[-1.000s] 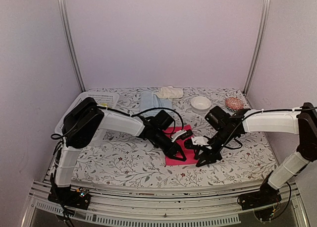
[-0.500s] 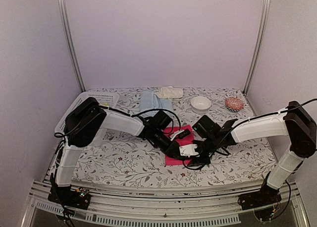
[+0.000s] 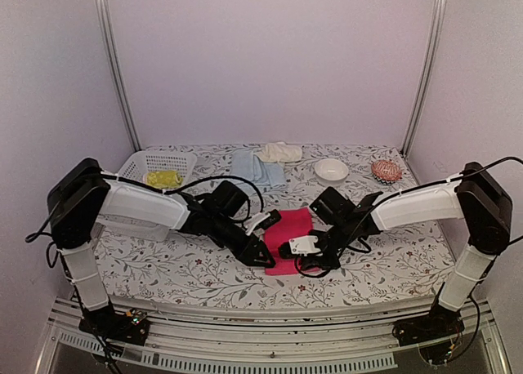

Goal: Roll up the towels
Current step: Roll the towel at the center of the board.

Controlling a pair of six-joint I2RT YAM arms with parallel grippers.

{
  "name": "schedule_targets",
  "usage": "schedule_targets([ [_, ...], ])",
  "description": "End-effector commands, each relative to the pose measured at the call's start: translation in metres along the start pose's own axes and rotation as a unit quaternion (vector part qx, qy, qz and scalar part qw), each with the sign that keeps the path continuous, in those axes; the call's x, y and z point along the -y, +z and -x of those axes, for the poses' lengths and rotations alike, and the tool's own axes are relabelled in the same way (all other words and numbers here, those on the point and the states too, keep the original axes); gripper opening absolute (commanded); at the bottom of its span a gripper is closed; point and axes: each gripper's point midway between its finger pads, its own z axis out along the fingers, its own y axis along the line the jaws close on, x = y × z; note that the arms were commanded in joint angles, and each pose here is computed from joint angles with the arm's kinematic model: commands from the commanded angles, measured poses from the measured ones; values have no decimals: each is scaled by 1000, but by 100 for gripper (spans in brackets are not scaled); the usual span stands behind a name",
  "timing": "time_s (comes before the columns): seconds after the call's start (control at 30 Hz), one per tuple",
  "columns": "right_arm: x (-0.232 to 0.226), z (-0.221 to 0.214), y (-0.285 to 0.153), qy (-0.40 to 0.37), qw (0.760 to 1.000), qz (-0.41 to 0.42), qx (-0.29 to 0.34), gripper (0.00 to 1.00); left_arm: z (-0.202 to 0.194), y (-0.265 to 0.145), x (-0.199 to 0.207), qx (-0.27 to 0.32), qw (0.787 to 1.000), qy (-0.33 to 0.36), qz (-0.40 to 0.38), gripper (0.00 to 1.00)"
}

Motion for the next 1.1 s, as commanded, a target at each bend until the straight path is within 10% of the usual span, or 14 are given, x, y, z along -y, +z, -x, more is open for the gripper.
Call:
schedule_targets([
  [0.0, -62, -5, -16, 126, 972, 201, 2, 4, -11, -31, -17, 46, 995, 17, 92, 48],
  [0.23, -34, 16, -37, 265, 904, 331, 50, 4, -7, -56, 33, 150, 943, 225, 196, 49],
  [0.43, -12, -3, -16, 348, 850, 391, 57, 3, -1, -28, 62, 123, 906, 345, 212, 50],
  [1.07, -7, -13, -1, 359, 846, 392, 49, 4, -1, 68, 1, -26, 882, 395, 255, 43],
])
